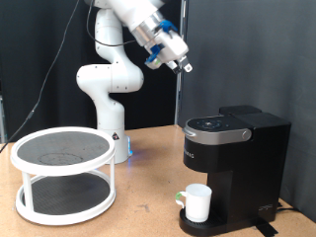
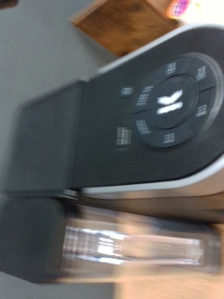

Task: Make a cup of coffee with the keurig machine

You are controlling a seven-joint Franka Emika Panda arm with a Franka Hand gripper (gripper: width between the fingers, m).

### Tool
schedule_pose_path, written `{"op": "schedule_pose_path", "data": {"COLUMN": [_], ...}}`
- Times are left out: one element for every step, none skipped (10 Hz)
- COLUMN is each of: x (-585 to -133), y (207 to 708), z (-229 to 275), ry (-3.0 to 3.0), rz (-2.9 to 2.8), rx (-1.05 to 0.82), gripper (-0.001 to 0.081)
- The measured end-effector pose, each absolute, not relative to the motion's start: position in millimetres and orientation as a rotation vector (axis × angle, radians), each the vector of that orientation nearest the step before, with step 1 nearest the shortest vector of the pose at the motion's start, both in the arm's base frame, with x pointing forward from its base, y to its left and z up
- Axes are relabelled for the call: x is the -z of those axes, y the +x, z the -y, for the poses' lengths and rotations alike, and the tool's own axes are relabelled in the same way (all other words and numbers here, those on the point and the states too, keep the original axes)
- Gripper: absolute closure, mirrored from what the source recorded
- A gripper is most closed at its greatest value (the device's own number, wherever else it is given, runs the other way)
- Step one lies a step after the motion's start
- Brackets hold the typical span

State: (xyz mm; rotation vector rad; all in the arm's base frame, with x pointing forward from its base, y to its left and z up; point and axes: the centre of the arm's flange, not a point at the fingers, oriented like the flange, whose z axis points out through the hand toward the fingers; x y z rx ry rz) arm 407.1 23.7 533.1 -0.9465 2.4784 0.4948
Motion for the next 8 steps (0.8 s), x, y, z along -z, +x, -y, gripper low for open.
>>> {"op": "schedule_pose_path", "data": {"x": [-542, -542, -541, -540, -542, -546, -552, -557], "y": [415, 426, 426, 425, 426, 429, 434, 440], "z": [-32, -32, -32, -33, -34, -40, -50, -61], "ry": [-0.970, -0.968, -0.970, -1.009, -1.081, -1.164, -1.218, -1.286], "rz": [-2.500, -2.518, -2.516, -2.517, -2.528, -2.546, -2.565, -2.579], "rx": [-0.444, -0.443, -0.444, -0.416, -0.330, -0.206, -0.124, -0.104], "gripper": [0.0072, 0.0072, 0.0072, 0.0072, 0.0072, 0.0072, 0.0072, 0.0072]}}
